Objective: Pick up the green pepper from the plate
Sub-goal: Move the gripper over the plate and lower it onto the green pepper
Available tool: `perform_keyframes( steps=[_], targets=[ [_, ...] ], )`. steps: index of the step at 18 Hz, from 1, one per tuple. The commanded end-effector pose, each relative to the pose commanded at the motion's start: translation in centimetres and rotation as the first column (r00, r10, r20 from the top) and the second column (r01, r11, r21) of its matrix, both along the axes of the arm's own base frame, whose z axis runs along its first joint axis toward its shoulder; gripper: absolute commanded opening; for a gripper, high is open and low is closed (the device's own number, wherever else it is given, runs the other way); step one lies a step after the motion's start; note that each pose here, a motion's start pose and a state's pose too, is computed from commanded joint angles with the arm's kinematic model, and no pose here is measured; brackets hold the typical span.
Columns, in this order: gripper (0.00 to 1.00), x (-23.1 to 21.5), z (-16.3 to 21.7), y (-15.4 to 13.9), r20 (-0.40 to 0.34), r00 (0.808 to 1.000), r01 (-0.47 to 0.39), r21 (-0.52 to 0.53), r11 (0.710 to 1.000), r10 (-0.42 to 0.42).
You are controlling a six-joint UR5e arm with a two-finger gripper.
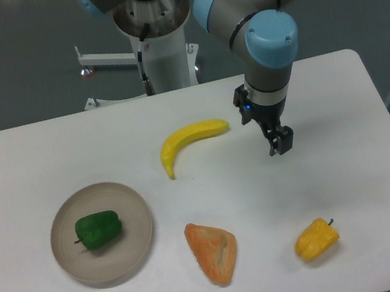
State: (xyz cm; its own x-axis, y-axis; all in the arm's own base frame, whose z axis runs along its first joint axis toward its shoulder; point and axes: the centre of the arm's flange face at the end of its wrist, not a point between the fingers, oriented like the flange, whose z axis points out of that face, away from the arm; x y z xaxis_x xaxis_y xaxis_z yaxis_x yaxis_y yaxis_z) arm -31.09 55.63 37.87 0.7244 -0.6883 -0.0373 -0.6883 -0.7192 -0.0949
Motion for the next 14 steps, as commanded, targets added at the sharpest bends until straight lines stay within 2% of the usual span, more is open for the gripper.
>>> perform_keyframes(
  steps=[4, 7, 11, 14],
  targets=[
    [1.0, 5.9, 0.6, 3.4, -0.003, 0.998, -0.066, -0.002, 0.998, 0.066],
    [1.0, 10.5, 0.4, 5.5, 0.011, 0.997, -0.073, -0.004, 0.997, 0.073],
    [1.0, 16.5, -2.4, 8.1, 0.031, 0.998, -0.06, -0.047, 0.997, 0.061],
    [1.0, 20.2, -4.4, 10.7, 0.032, 0.993, -0.111, -0.014, 0.994, 0.111]
  ],
)
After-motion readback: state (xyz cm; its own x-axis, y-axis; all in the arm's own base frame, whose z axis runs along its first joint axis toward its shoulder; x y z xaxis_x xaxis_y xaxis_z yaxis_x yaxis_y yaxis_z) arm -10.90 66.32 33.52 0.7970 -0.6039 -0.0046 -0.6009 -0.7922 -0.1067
